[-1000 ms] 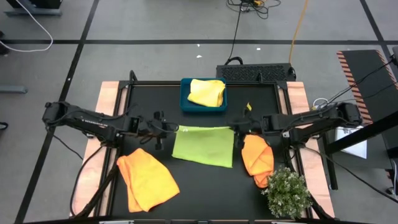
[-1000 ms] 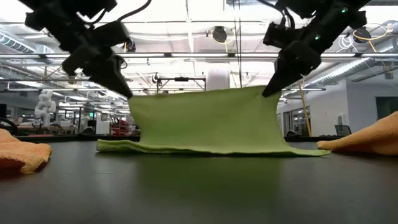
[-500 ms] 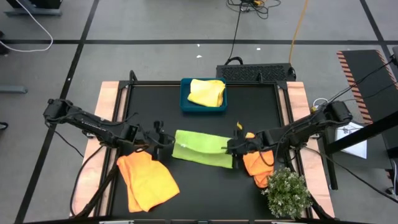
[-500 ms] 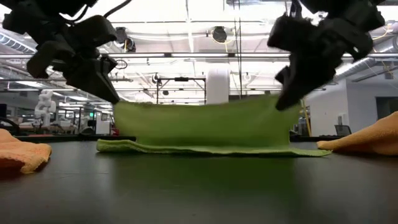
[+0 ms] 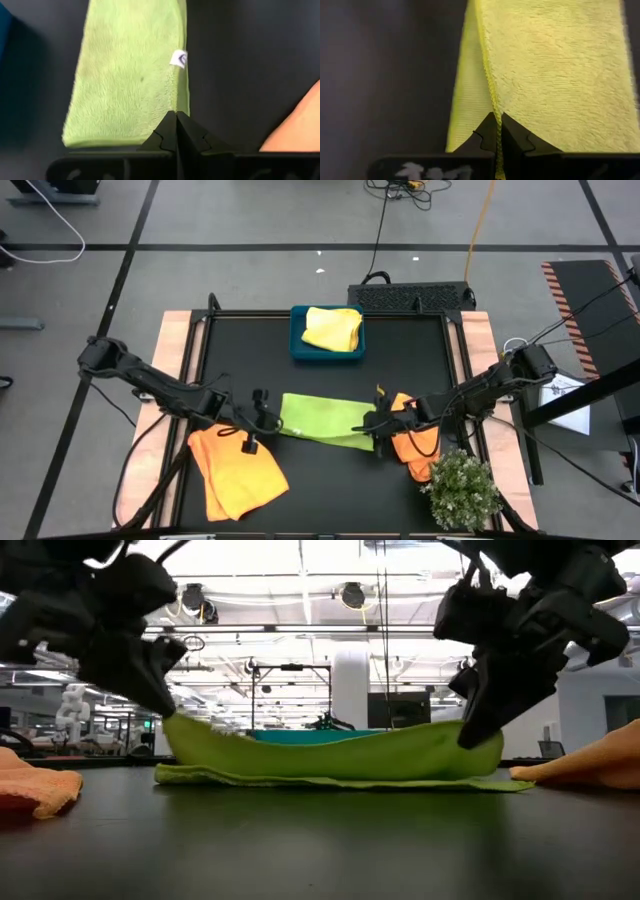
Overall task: Fold microfiber towels
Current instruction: Fold the green microfiber towel
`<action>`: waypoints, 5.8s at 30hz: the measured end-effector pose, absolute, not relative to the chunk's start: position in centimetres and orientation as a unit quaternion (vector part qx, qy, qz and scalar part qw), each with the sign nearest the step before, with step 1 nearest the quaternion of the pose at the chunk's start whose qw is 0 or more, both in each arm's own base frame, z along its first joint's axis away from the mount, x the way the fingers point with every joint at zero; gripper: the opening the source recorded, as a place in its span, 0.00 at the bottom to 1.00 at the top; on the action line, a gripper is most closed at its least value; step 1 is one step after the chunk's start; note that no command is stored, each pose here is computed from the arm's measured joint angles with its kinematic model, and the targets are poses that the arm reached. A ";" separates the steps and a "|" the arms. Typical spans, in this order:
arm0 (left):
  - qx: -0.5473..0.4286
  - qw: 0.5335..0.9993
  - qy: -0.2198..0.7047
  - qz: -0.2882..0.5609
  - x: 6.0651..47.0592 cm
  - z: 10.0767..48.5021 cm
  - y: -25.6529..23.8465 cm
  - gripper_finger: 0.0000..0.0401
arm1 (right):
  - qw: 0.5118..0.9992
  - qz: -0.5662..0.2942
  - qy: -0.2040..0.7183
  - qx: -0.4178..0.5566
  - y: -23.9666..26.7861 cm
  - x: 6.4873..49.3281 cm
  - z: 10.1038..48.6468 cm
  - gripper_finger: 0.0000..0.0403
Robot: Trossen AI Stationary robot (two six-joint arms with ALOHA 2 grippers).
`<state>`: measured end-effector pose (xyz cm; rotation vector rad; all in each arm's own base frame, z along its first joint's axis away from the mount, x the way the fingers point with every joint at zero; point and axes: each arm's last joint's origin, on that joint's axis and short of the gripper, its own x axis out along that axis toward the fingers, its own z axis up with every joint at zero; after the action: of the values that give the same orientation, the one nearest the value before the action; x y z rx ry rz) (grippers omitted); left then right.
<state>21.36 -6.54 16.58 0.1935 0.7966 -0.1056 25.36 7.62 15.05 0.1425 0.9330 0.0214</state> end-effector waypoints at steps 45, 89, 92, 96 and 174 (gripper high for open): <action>-0.010 0.986 0.164 -0.028 21.6 16.5 -2.9 0.26 | 0.930 0.034 0.358 0.078 3.7 25.3 15.2 0.39; -0.001 0.982 0.174 -0.076 31.6 16.1 -1.2 0.26 | 0.892 -0.002 0.421 0.167 -1.2 22.5 12.5 0.01; -0.011 0.981 0.174 -0.087 34.0 15.9 -0.1 0.26 | 0.898 0.002 0.410 0.163 -1.2 22.8 12.9 0.01; -0.031 0.973 0.209 -0.097 37.2 15.6 1.4 0.30 | 0.905 0.009 0.399 0.149 -1.3 23.4 13.4 0.00; -0.010 0.950 0.276 -0.147 43.5 18.3 4.9 0.00 | 0.905 0.034 0.281 0.317 -0.2 19.0 12.3 0.57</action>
<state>43.49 4.93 18.26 -0.0212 0.5619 -0.3000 19.03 -0.25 12.26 0.6544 0.5798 0.0693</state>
